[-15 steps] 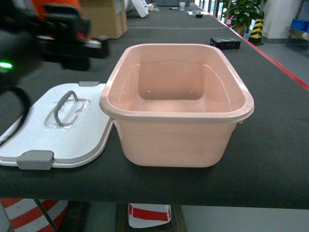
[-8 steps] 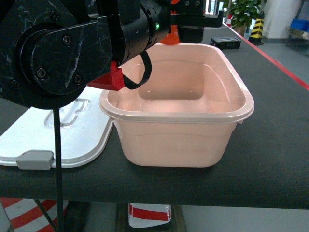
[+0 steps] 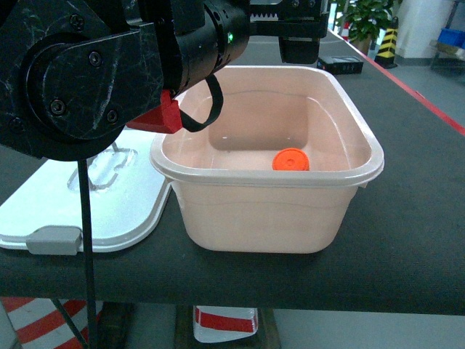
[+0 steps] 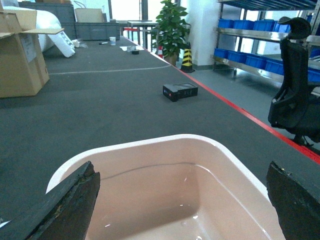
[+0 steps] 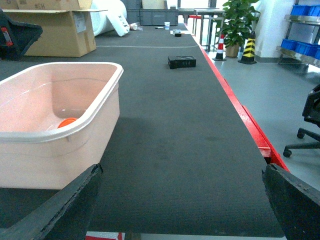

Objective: Pick capacitor and pack into box

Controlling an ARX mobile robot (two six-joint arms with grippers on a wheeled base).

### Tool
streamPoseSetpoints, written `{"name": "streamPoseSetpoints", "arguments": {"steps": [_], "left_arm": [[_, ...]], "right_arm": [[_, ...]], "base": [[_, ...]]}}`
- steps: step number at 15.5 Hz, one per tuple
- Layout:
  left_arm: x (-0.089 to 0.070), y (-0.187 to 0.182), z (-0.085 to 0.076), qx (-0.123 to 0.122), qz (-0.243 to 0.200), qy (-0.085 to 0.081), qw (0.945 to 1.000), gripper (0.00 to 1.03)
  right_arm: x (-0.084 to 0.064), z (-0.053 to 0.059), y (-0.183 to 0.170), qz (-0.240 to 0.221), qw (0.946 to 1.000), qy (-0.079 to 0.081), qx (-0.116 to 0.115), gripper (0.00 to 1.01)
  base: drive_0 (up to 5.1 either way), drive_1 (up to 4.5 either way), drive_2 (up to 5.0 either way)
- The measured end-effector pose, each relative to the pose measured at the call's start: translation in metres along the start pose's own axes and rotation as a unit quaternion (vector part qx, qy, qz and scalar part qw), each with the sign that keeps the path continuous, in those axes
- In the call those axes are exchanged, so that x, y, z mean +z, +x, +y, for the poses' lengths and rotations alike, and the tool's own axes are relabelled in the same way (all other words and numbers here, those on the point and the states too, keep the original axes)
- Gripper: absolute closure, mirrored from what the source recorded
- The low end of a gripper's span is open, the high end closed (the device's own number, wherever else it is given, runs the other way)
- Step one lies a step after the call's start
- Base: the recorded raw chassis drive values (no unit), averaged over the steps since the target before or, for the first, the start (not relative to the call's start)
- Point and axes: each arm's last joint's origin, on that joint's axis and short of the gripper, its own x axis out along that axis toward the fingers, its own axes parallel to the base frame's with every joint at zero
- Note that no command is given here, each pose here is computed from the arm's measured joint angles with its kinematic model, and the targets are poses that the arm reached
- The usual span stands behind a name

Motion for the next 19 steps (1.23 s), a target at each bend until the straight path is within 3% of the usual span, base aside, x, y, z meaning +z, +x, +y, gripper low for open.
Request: {"name": "streamPoseSetpoints", "arguments": {"steps": [2, 3, 4, 5, 7, 8, 10, 11, 13, 16, 19], "left_arm": [[0.0, 0.0, 0.0, 0.0, 0.0, 0.0, 1.0, 0.05], [-0.001, -0.001, 0.0, 0.052, 0.013, 0.001, 0.9986, 0.05], [-0.003, -0.009, 0.006, 0.121, 0.014, -0.001, 0.9925, 0.05], [0.0, -0.024, 0.018, 0.184, 0.016, 0.001, 0.9829, 0.05], [0.028, -0.049, 0.049, 0.228, -0.019, 0.002, 0.9734, 0.05], [0.033, -0.055, 0.056, 0.238, -0.025, 0.004, 0.971, 0.05], [0.037, -0.08, 0.086, 0.276, -0.033, 0.014, 0.9605, 0.05], [0.025, -0.087, 0.104, 0.295, -0.018, 0.02, 0.9551, 0.05], [-0.007, -0.08, 0.13, 0.307, 0.014, 0.026, 0.9513, 0.05], [-0.062, -0.049, 0.153, 0.287, 0.081, 0.021, 0.9542, 0.05], [-0.099, -0.023, 0.162, 0.275, 0.118, 0.003, 0.9541, 0.05]], "right_arm": [[0.0, 0.0, 0.0, 0.0, 1.0, 0.0, 0.0, 0.03], [0.0, 0.0, 0.0, 0.0, 1.0, 0.0, 0.0, 0.03], [0.0, 0.0, 0.0, 0.0, 1.0, 0.0, 0.0, 0.03], [0.0, 0.0, 0.0, 0.0, 1.0, 0.0, 0.0, 0.03], [0.0, 0.0, 0.0, 0.0, 1.0, 0.0, 0.0, 0.03], [0.0, 0.0, 0.0, 0.0, 1.0, 0.0, 0.0, 0.03], [0.0, 0.0, 0.0, 0.0, 1.0, 0.0, 0.0, 0.03], [0.0, 0.0, 0.0, 0.0, 1.0, 0.0, 0.0, 0.03], [0.0, 0.0, 0.0, 0.0, 1.0, 0.0, 0.0, 0.03], [0.0, 0.0, 0.0, 0.0, 1.0, 0.0, 0.0, 0.03], [0.0, 0.0, 0.0, 0.0, 1.0, 0.0, 0.0, 0.03]], "base": [[0.0, 0.0, 0.0], [0.0, 0.0, 0.0], [0.0, 0.0, 0.0], [0.0, 0.0, 0.0], [0.0, 0.0, 0.0], [0.0, 0.0, 0.0], [0.0, 0.0, 0.0], [0.0, 0.0, 0.0], [0.0, 0.0, 0.0], [0.0, 0.0, 0.0], [0.0, 0.0, 0.0]]}}
